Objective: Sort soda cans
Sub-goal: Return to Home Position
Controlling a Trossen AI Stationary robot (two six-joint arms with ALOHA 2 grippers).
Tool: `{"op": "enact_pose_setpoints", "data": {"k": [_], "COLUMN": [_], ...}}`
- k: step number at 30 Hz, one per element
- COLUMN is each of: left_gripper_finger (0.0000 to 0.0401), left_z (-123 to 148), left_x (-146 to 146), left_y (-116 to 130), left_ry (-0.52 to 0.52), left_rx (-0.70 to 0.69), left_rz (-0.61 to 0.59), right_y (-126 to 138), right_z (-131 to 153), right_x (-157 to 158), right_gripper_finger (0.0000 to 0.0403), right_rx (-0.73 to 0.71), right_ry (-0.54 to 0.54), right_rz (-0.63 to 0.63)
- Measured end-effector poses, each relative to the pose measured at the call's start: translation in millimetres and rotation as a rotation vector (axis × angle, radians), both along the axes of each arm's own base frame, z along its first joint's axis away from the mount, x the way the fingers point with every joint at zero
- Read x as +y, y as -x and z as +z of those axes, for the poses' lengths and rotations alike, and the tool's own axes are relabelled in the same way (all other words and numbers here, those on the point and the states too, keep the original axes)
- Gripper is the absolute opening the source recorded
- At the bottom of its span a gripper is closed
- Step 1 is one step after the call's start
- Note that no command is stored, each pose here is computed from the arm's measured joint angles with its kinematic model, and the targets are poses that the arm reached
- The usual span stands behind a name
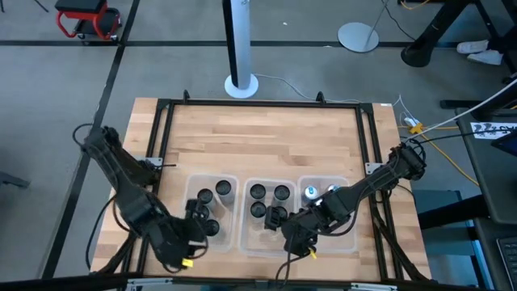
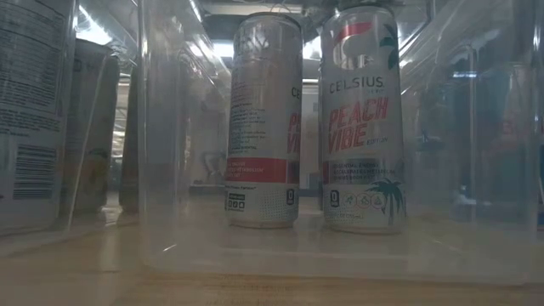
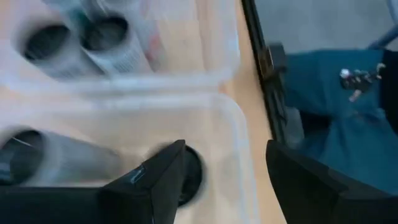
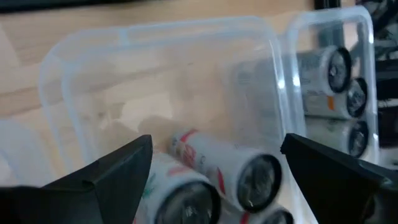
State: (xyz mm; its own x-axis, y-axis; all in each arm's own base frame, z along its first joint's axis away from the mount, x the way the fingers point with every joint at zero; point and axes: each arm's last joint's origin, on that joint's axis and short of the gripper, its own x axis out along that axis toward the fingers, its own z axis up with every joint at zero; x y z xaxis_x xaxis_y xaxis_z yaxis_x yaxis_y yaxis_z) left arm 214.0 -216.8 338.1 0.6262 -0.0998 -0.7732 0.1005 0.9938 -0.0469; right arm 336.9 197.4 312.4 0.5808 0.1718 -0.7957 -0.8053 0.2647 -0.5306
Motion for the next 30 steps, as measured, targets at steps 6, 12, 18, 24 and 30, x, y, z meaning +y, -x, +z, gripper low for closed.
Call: {"op": "enact_pose_setpoints", "data": {"k": [6,12,18,24,30], "left_gripper_finger": [0.0203,0.0192,0.0168,0.0137,0.0116], "left_z": [31.8,52.3,68.3,68.8,38.2], "left_x": [38.3,75.5,99.4,119.9,147.5], "left_y": [3.9,4.7,15.2,31.8,59.2], "left_ry": [-0.115,-0.179,-0.208,-0.208,-0.170], "left_rx": [-0.147,-0.213,-0.269,-0.356,-0.437], "left_rz": [-0.030,-0.027,-0.024,-0.017,0.012], "right_y": [11.7,44.5,79.5,109.8,148.6], "right_z": [24.2,64.8,77.3,62.2,34.3], "right_x": [-23.2,-53.3,-81.9,-115.1,-152.4], "right_gripper_finger": [0.0364,0.0364,0.0364,0.0364,0.0362], "right_rx": [-0.042,-0.145,-0.237,-0.360,-0.552], "right_ry": [0.049,0.132,0.169,0.112,0.013], "right_rz": [-0.044,-0.148,-0.228,-0.255,-0.269]}}
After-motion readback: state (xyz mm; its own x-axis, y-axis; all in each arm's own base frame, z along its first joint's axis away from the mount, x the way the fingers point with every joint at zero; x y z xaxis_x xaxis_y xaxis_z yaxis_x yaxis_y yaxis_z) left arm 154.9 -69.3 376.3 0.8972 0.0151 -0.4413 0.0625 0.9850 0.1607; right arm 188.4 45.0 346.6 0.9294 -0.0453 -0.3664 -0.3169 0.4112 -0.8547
